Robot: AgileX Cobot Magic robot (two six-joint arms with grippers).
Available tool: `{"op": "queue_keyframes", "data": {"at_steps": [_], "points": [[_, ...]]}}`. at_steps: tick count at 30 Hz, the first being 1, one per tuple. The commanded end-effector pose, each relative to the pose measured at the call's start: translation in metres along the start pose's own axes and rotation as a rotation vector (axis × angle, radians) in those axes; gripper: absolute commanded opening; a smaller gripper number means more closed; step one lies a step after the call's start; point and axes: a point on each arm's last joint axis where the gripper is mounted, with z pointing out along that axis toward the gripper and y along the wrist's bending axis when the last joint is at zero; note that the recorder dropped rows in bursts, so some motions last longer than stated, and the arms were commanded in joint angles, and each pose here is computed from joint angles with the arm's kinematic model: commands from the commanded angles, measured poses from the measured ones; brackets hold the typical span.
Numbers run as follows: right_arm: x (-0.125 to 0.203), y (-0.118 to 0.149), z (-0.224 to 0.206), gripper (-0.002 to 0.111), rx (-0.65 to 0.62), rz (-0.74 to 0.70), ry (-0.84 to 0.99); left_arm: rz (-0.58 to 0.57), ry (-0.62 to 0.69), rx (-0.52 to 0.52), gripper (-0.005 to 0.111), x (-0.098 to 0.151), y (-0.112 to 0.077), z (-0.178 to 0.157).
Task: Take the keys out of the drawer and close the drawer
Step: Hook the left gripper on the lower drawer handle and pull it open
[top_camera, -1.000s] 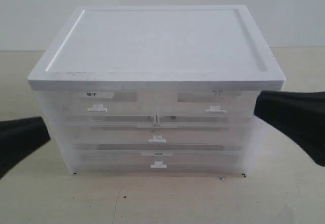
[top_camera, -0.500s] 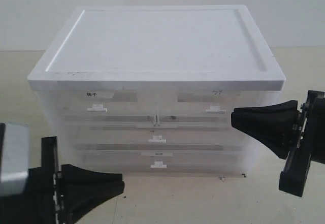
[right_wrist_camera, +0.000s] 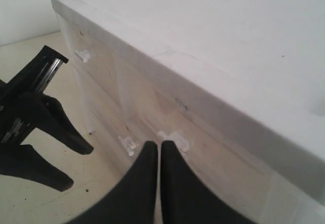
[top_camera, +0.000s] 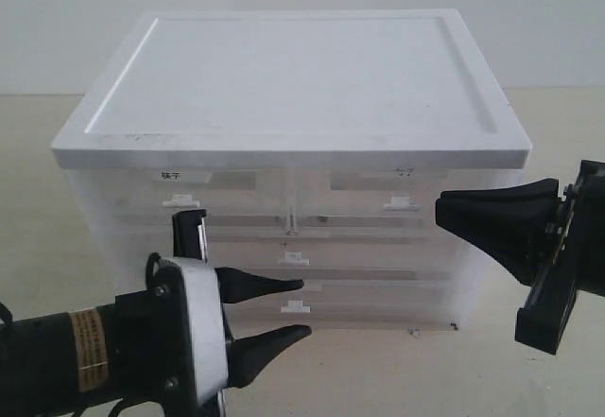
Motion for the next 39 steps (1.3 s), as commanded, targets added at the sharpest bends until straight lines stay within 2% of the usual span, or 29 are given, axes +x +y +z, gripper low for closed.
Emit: {"op": "queue_keyframes", "data": {"at_steps": [1, 5, 9, 15, 23, 26, 30, 33, 36, 39], "points": [[0.000, 0.000, 0.000, 0.000, 0.002, -0.003, -0.004, 0.116, 0.060, -0.046, 0.035, -0.006, 0.004, 0.010], [0.000, 0.000, 0.000, 0.000, -0.001, -0.005, -0.001, 0.218, 0.130, -0.079, 0.035, -0.004, 0.007, 0.011], [0.000, 0.000, 0.000, 0.000, -0.001, -0.005, -0.001, 0.227, 0.150, -0.053, 0.035, -0.002, 0.005, 0.011], [0.000, 0.000, 0.000, 0.000, -0.002, -0.006, 0.000, 0.303, 0.140, -0.065, 0.035, -0.004, 0.008, 0.012], [0.000, 0.001, 0.000, 0.000, -0.009, -0.007, 0.006, 0.328, 0.157, -0.048, 0.035, -0.002, 0.012, 0.029], [0.001, 0.001, 0.000, 0.000, -0.013, -0.004, 0.011, 0.330, 0.181, -0.027, 0.034, 0.005, 0.007, 0.034], [0.001, 0.001, 0.000, 0.000, -0.013, -0.004, 0.011, 0.351, 0.252, -0.081, 0.033, 0.014, 0.010, 0.035], [0.001, 0.001, 0.000, 0.000, -0.013, -0.004, 0.011, 0.349, 0.255, -0.113, 0.033, 0.013, 0.013, 0.035], [0.001, 0.001, 0.000, 0.000, -0.013, -0.004, 0.011, 0.380, 0.245, -0.113, 0.027, 0.011, 0.012, 0.036], [0.001, 0.001, 0.000, 0.000, -0.013, -0.004, 0.011, 0.428, 0.247, -0.100, 0.012, 0.008, 0.008, 0.036]]}}
